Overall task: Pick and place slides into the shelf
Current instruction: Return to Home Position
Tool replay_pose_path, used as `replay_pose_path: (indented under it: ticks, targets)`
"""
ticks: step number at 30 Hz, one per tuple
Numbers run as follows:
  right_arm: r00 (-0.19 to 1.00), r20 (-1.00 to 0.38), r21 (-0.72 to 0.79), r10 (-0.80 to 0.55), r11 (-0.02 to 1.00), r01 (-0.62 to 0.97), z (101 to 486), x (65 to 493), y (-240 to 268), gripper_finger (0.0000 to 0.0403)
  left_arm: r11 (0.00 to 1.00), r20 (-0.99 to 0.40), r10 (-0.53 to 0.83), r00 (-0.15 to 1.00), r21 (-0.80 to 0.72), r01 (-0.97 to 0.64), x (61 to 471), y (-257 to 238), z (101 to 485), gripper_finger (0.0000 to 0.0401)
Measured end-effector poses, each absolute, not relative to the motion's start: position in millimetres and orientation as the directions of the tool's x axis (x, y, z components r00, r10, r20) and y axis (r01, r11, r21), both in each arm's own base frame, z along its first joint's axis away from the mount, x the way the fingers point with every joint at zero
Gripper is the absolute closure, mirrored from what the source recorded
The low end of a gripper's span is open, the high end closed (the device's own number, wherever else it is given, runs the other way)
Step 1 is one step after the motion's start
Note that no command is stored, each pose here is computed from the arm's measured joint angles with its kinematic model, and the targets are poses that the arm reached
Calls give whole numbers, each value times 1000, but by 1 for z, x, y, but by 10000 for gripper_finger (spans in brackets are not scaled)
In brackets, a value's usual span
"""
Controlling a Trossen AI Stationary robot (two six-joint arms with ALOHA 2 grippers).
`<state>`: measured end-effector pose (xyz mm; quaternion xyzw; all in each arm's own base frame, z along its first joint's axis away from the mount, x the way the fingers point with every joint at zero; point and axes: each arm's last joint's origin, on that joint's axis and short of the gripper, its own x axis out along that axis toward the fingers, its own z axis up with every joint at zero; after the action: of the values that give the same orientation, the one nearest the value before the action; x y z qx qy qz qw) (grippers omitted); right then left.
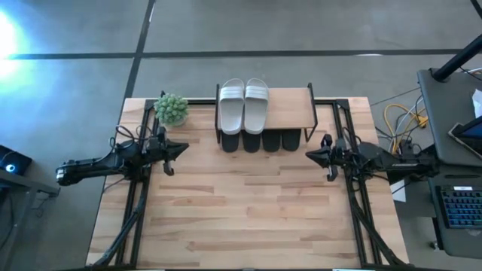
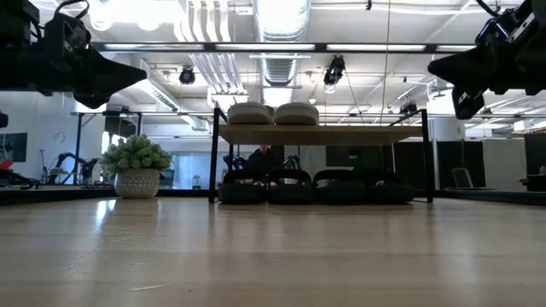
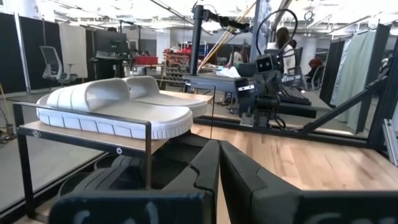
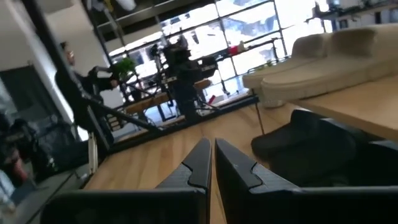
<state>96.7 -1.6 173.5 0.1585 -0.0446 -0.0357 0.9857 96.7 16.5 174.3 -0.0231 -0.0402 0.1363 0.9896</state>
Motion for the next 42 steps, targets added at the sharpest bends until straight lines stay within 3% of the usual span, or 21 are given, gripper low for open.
replay_pose_path:
  ticks: [8, 42]
  targets:
    - [979, 63, 348, -196, 923, 162, 172, 96, -5, 390, 961, 51, 273, 961, -54, -270, 98, 17, 172, 401]
    - [978, 63, 346, -197, 924, 163, 172, 96, -5, 390, 961, 40, 274, 961, -52, -272, 99, 17, 171, 401]
